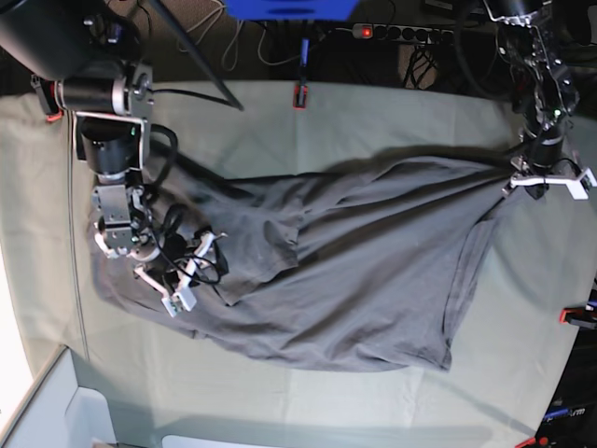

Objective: Layout the t-shirt on the table in an organized manner, then fold the t-shirt properly
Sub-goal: 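Grasp the shirt edges with both grippers and pull them apart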

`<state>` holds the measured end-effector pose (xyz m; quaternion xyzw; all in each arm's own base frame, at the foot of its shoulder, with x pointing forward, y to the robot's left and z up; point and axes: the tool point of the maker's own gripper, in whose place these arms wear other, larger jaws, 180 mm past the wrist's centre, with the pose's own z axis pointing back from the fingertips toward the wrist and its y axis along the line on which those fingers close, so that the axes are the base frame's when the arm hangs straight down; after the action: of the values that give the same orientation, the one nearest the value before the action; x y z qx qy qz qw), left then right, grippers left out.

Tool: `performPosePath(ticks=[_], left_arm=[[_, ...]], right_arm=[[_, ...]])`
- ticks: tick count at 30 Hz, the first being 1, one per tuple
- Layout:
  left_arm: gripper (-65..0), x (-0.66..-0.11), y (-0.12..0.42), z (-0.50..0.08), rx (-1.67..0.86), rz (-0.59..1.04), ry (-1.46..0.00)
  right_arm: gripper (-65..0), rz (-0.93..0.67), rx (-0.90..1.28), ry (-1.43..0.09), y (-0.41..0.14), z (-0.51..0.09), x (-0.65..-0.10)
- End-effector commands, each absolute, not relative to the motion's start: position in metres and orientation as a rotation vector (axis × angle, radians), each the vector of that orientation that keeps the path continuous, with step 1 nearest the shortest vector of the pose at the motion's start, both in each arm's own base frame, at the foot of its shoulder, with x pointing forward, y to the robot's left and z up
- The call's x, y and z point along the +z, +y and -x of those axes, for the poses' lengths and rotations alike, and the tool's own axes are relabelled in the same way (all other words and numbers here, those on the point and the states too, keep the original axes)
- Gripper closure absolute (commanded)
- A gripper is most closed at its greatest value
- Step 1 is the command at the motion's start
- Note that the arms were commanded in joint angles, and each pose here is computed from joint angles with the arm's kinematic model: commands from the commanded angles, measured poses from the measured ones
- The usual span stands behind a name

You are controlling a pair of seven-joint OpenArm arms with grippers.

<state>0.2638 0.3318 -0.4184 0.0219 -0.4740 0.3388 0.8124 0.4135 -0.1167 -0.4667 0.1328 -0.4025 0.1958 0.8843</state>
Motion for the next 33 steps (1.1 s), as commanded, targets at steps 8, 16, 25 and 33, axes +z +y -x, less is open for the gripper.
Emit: performPosePath(ticks=[8,16,25,33], left_arm=[[0.0,-0.394,0.347,-0.28,0.702,-0.072,-1.092],[0.0,-0.378,0.36,-0.292,0.681,-0.093,-1.129],[0.0,-0.372,0.359,-0.301,0.686,-0.081,-1.147],[0.0,-0.37,0.36,-0.302,0.685,-0.084,-1.154]], right_arm=[[-35.8,-0.263,0.396,-0.885,-0.125,-0.417,-0.461],[-35.6,-0.268,0.392,-0.861,-0.125,-0.405,-0.471],[-35.7,-0.25,0.435,-0.931,-0.114,-0.39,-0.458],[-35.5,-0.26,0.422,-0.87,-0.115,-0.359,-0.481]])
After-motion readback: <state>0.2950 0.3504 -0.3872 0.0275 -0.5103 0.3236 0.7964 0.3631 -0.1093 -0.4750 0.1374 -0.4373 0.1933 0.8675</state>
